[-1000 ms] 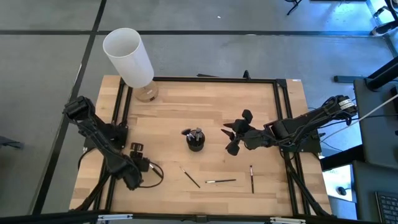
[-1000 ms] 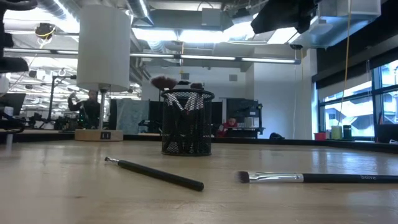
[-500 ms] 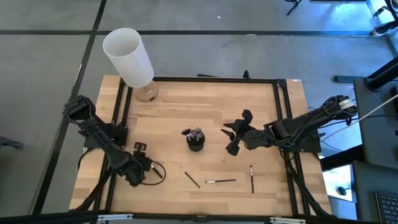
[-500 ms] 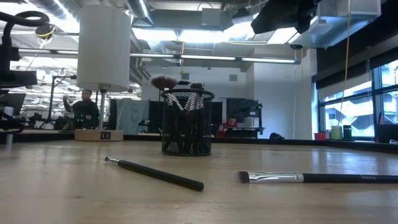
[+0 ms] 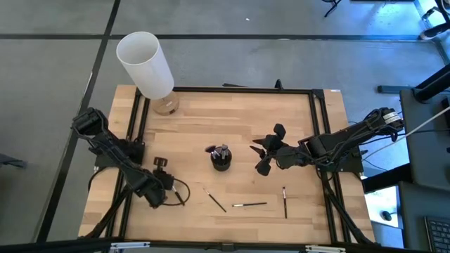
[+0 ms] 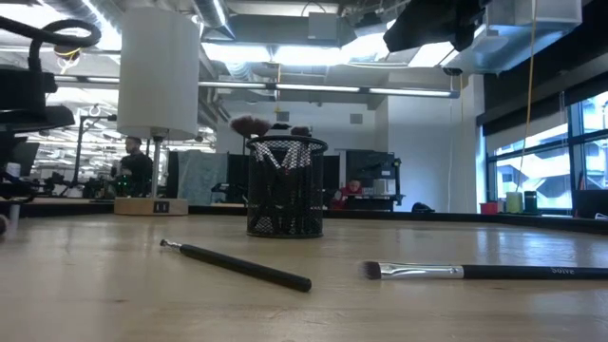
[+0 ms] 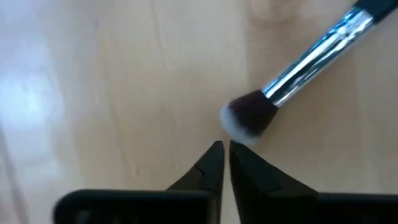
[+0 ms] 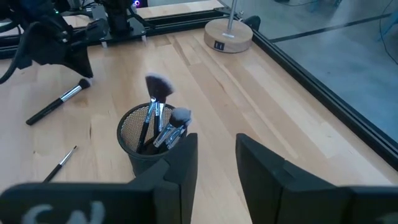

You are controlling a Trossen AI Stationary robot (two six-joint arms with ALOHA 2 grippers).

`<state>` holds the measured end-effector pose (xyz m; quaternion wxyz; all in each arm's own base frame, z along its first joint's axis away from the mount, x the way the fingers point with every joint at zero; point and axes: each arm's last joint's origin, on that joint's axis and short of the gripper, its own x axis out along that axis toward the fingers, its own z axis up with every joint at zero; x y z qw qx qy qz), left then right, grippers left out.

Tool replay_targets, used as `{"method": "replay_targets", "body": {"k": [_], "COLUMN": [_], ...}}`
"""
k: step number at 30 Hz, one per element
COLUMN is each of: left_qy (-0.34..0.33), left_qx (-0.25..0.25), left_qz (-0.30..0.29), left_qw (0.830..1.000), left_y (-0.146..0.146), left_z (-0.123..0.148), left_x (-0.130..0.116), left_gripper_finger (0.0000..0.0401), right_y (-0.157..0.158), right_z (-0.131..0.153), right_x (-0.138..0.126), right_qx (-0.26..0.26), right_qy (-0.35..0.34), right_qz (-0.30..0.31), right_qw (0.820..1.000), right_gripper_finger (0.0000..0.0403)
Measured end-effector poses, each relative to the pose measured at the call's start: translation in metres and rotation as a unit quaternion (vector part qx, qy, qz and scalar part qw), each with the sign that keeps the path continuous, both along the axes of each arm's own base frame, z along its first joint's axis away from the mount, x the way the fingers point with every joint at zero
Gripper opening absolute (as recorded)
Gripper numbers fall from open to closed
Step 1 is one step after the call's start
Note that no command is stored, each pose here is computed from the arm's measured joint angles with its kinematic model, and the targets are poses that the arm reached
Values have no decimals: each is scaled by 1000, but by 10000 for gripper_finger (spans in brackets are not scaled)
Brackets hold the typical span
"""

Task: Sort items
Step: Put the silver powder brush into the pen holder

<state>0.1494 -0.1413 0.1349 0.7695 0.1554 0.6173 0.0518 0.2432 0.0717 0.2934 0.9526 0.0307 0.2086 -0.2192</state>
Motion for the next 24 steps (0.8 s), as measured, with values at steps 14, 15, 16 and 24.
{"method": "replay_targets", "body": {"k": [14, 15, 16, 24], "left_qy": [61, 63, 61, 25], "left_qx": [-9, -7, -5, -3], "left_qz": [-27, -39, -49, -133], "left_qw": [998, 997, 997, 991], "left_y": [2, 1, 0, -7], "left_z": [14, 16, 18, 20], "left_x": [8, 9, 10, 20], "left_gripper_finger": [26, 36, 47, 159], "right_y": [0, 0, 0, 0], "right_z": [-1, -2, -2, -2], "right_x": [-1, -1, -1, -1], "right_qx": [3, 4, 7, 15], "right_qy": [7, 7, 6, 7], "right_qz": [-2, -2, -3, 2], "right_qw": [1000, 1000, 1000, 1000], "right_gripper_finger": [110, 110, 110, 110]}}
